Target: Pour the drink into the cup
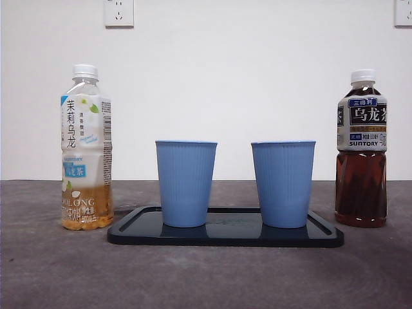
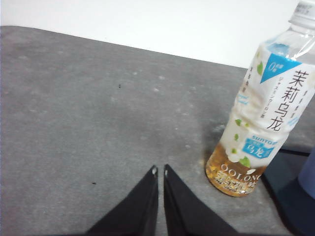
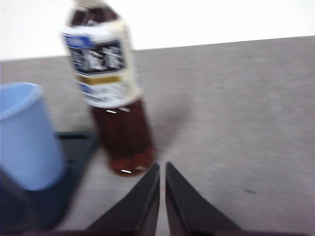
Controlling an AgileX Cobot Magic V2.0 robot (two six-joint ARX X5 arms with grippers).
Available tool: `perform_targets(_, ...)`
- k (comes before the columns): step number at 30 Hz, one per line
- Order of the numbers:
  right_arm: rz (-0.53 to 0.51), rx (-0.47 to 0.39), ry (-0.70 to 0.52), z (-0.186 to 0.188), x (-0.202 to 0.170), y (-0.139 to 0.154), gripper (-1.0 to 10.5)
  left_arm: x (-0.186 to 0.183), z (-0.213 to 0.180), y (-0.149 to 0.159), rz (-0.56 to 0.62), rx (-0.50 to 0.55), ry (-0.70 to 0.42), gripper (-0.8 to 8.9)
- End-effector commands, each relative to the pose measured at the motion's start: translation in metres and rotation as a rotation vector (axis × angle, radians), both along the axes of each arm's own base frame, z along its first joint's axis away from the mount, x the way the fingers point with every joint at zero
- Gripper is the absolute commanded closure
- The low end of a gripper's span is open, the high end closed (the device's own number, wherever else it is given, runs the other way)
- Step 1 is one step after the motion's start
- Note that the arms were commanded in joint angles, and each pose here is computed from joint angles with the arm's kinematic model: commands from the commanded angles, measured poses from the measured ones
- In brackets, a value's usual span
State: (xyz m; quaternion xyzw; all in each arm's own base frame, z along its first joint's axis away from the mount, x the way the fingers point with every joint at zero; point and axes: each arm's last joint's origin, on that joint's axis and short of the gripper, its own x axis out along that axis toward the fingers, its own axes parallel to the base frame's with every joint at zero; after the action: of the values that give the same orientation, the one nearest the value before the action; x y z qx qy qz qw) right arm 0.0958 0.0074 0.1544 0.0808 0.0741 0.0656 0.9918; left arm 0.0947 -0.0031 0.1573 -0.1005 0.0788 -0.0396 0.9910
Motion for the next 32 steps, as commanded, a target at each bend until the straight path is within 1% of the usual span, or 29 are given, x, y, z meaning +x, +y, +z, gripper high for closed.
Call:
perform_targets(1, 0.062, 0.100, -0.030, 0.005, 0.000, 0.002, 9.3, -0.001, 0.003, -0.001, -0.014, -0.069, 0.002, 7.97)
perform_targets(5, 0.058, 0.181, -0.035, 0.018, -0.003, 0.002, 9.4, -0.004, 0.022, -0.003, -0.028, -0.136, -0.035, 7.97)
perform_targets(11, 0.055, 0.221, -0.080, 0.059, -0.013, 0.002, 9.4, -0.009, 0.066, -0.004, -0.041, -0.168, -0.098, 7.97)
perform_targets(14, 0.063, 0.231, -0.069, 0.081, -0.019, 0.002, 9.4, -0.009, 0.092, -0.005, -0.061, -0.168, -0.113, 7.97)
perform_targets(16, 0.096, 0.232, -0.051, 0.098, -0.023, 0.002, 9.4, -0.008, 0.114, -0.006, -0.103, -0.166, -0.124, 7.97)
perform_targets(20, 0.177, 0.213, -0.012, 0.127, -0.028, 0.004, 9.4, -0.005, 0.155, -0.009, -0.206, -0.143, -0.116, 7.97)
perform_targets(25, 0.269, 0.164, 0.047, 0.162, -0.031, 0.007, 9.4, -0.001, 0.196, -0.014, -0.321, -0.121, -0.076, 7.97)
perform_targets(30, 0.361, 0.093, 0.100, 0.189, -0.031, 0.009, 9.3, 0.004, 0.218, -0.021, -0.434, -0.073, -0.014, 7.97)
perform_targets(32, 0.410, 0.051, 0.124, 0.197, -0.031, 0.011, 9.4, 0.005, 0.223, -0.025, -0.493, -0.045, -0.003, 7.97)
